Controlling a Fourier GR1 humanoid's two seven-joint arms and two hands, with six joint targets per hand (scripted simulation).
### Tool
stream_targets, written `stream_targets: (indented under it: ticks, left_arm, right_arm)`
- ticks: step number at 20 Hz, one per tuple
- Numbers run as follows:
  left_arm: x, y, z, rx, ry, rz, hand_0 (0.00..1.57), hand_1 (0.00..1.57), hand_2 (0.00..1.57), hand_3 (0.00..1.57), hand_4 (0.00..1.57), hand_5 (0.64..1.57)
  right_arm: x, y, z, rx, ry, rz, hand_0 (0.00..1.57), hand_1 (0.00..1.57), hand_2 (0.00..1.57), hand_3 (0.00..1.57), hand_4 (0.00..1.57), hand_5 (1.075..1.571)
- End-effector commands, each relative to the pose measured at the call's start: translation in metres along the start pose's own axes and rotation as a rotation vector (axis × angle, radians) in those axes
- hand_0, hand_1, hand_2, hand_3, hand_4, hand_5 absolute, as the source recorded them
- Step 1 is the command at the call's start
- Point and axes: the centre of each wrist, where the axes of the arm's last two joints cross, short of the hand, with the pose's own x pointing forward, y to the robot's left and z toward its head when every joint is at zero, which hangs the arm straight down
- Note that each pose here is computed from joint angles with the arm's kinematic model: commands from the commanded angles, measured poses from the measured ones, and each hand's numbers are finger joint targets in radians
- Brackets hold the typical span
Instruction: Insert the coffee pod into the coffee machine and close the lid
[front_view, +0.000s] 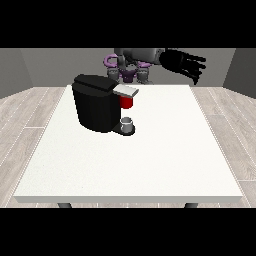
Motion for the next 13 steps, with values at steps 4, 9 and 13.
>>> stream_targets:
  ticks: [4,9,13]
  left_arm:
    - [-0.002,-0.013,0.01,-0.014,0.028,-0.003,0.0,0.0,0.0,0.0,0.27,1.571]
    - [-0.033,0.005,0.039,0.058,0.134,0.044,0.0,0.0,0.0,0.0,0.27,1.571]
    - [-0.047,-0.004,0.039,0.091,0.188,0.059,0.0,0.0,0.0,0.0,0.27,1.571]
  right_arm:
    - [-0.035,0.025,0.013,0.051,-0.007,-0.05,0.0,0.0,0.0,0.0,0.0,1.571]
    - [-0.063,0.066,0.041,0.172,-0.082,-0.142,0.0,0.0,0.0,0.0,0.22,1.571]
    - [-0.077,0.073,0.055,0.177,-0.058,-0.202,0.0,0.0,0.0,0.0,0.26,1.571]
